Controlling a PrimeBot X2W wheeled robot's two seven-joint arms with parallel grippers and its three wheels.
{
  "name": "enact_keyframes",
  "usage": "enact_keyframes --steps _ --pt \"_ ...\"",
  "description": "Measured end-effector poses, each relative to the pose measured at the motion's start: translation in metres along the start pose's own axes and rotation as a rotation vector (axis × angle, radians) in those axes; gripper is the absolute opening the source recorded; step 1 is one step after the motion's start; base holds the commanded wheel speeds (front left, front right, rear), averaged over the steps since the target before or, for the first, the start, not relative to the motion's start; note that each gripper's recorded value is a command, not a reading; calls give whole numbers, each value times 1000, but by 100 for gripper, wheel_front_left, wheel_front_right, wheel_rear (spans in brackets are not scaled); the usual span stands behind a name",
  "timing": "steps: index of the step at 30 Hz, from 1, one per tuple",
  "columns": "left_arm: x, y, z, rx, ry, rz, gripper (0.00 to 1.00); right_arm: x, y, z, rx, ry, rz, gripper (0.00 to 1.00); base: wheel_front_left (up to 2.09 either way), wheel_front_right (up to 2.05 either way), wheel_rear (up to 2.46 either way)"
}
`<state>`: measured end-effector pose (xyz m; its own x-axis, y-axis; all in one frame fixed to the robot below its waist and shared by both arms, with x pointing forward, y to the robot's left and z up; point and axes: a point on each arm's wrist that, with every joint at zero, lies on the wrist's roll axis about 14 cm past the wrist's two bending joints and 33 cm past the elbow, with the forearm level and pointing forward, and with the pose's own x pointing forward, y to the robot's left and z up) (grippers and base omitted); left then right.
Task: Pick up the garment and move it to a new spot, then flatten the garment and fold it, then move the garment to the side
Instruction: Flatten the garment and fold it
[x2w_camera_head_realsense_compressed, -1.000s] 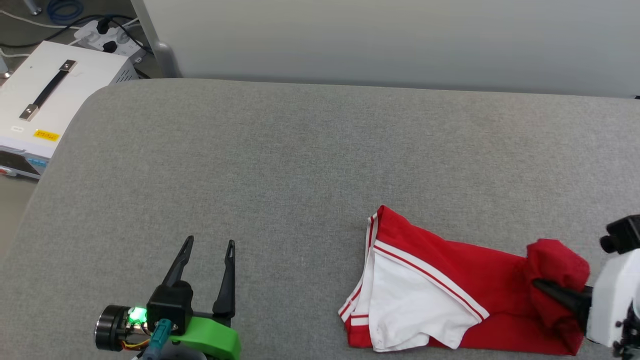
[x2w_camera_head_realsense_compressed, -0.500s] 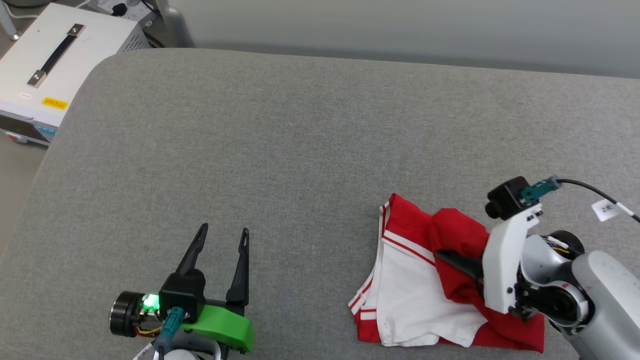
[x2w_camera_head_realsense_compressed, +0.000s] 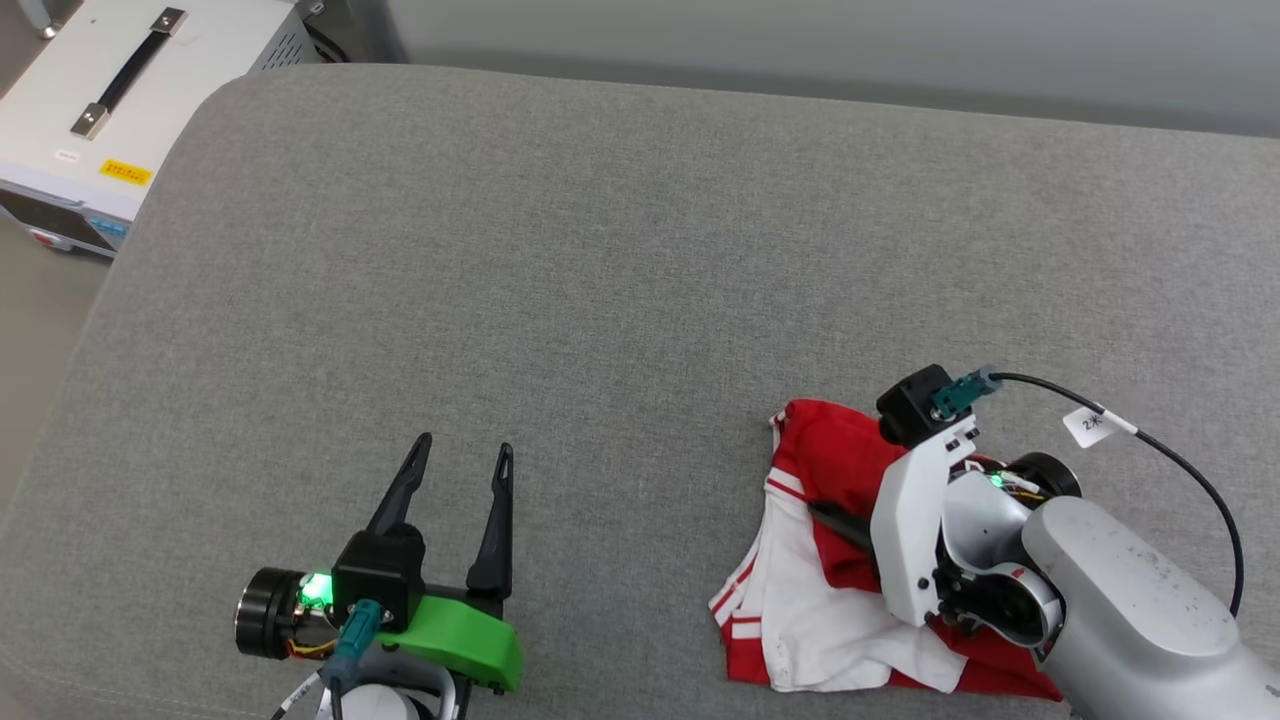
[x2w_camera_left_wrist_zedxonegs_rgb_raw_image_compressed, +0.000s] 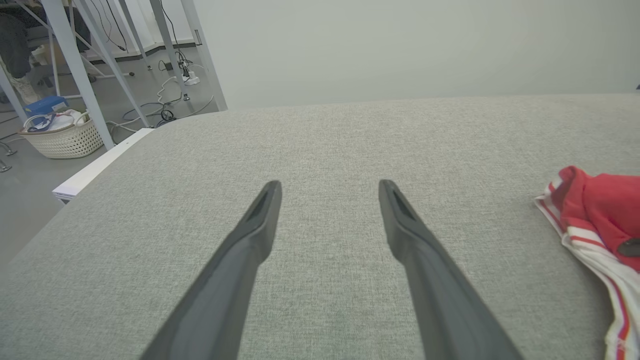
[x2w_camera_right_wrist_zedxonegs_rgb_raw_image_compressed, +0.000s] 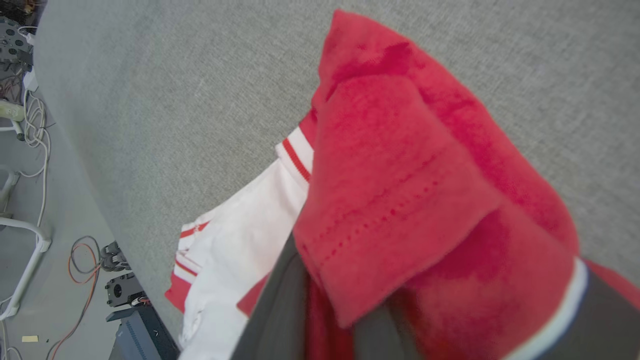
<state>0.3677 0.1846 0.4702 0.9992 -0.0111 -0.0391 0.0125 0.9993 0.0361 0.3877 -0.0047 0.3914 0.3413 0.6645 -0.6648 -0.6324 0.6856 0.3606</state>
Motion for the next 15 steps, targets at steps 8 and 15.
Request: enact_keyframes --steps 8,15 --pt "-3 1 10 -3 -32 2 100 -31 -4 35 -46 -237 -33 100 0 0 0" --pt "-7 -8 14 -1 -46 -29 100 -103 -33 80 -53 -580 -171 100 0 0 0"
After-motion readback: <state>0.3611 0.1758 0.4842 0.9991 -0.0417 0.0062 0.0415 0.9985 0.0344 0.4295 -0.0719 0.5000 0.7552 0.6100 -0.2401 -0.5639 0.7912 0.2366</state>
